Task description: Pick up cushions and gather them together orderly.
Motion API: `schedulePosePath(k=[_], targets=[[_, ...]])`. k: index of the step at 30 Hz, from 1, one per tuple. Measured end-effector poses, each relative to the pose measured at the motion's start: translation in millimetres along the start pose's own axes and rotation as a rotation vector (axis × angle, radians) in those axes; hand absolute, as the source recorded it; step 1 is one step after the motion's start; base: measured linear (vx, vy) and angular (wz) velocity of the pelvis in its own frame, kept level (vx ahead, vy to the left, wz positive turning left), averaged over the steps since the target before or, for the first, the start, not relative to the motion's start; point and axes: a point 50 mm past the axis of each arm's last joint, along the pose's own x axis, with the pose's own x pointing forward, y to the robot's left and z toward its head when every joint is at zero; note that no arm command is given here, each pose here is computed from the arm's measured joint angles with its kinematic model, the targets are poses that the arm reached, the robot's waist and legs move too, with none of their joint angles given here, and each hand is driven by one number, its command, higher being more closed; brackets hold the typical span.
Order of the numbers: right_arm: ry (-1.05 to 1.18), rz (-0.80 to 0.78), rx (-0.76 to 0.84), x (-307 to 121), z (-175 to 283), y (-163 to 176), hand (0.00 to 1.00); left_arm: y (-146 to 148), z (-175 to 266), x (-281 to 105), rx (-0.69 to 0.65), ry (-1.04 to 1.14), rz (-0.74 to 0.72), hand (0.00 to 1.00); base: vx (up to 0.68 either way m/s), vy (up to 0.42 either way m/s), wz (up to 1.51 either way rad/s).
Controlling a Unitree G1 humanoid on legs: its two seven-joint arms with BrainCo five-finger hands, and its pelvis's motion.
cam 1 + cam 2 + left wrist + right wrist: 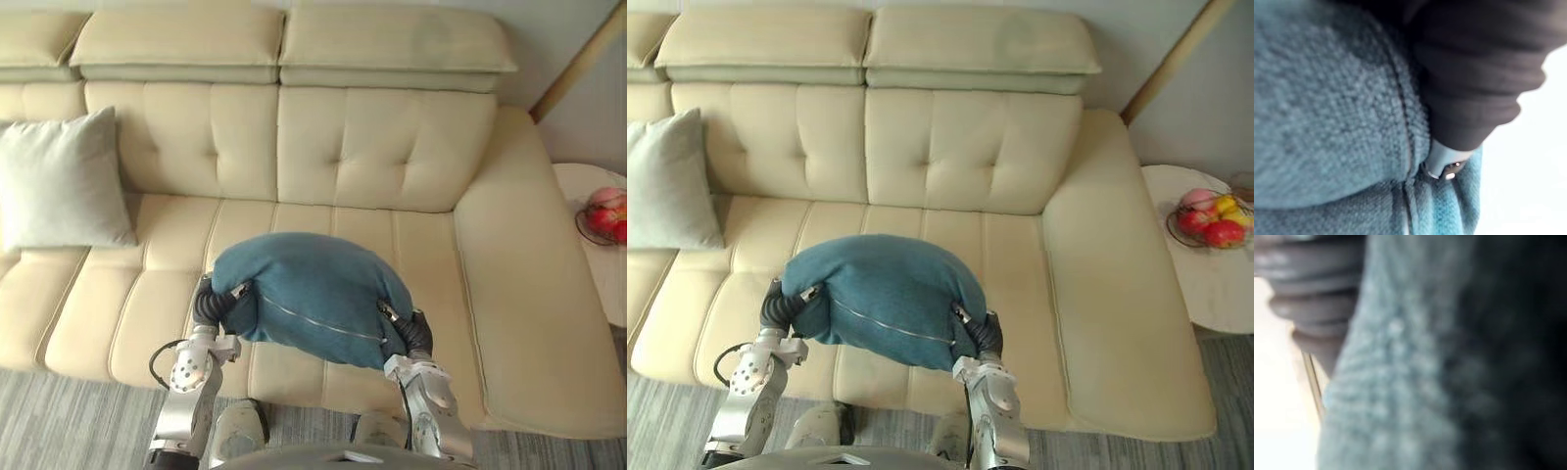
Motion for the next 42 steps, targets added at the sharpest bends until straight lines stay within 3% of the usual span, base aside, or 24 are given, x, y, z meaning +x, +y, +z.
schedulePosePath(k=[7, 11, 16, 17, 20, 26, 27, 28, 39, 42], targets=[[-0.039, 0.000, -0.068, 8.6, 11.5, -2.9, 1.00, -12.4, 7.9, 13.8, 0.036, -0.027, -0.078, 1.00, -0.02, 0.021, -0.28], [-0.186, 0.043, -0.105, 47.0, 54.4, 27.3, 1.00, -24.0, 41.7, 57.9, 0.092, -0.143, -0.071, 1.00, -0.15, 0.011, -0.07], [-0.618, 0.073, -0.132, 91.8, 200.7, 101.8, 1.00, -46.1, 165.0, 127.4, 0.211, -0.479, -0.016, 1.00, -0.24, 0.007, 0.07], [-0.760, 0.059, -0.097, 89.0, 254.0, 120.2, 1.00, -54.4, 210.6, 137.8, 0.226, -0.586, 0.004, 1.00, -0.23, -0.013, 0.12], [-1.001, 0.027, -0.024, 63.2, 332.7, 143.8, 1.00, -67.5, 284.8, 136.7, 0.225, -0.785, 0.043, 1.00, -0.18, -0.034, 0.09], [-1.192, -0.054, 0.111, 29.9, 395.1, 163.1, 1.00, -90.1, 371.6, 118.9, 0.158, -0.998, 0.069, 1.00, -0.05, -0.036, 0.10], [-1.202, -0.065, 0.107, 28.4, 396.9, 163.9, 0.00, -90.8, 374.7, 118.0, 0.154, -1.004, 0.070, 1.00, -0.01, -0.031, 0.02], [-1.222, -0.086, 0.101, 25.4, 399.4, 165.1, 0.00, -91.3, 378.6, 116.5, 0.148, -1.013, 0.074, 0.00, 0.00, 0.000, 0.00], [-1.265, -0.218, 0.068, 16.4, 423.4, 166.6, 0.00, -101.3, 404.0, 107.8, 0.113, -1.060, 0.102, 0.00, -0.01, 0.005, 0.07], [-1.143, -0.225, 0.087, 39.8, 421.7, 149.4, 0.00, -108.4, 401.1, 113.9, 0.166, -1.029, 0.074, 0.00, -0.07, 0.021, 0.11]])
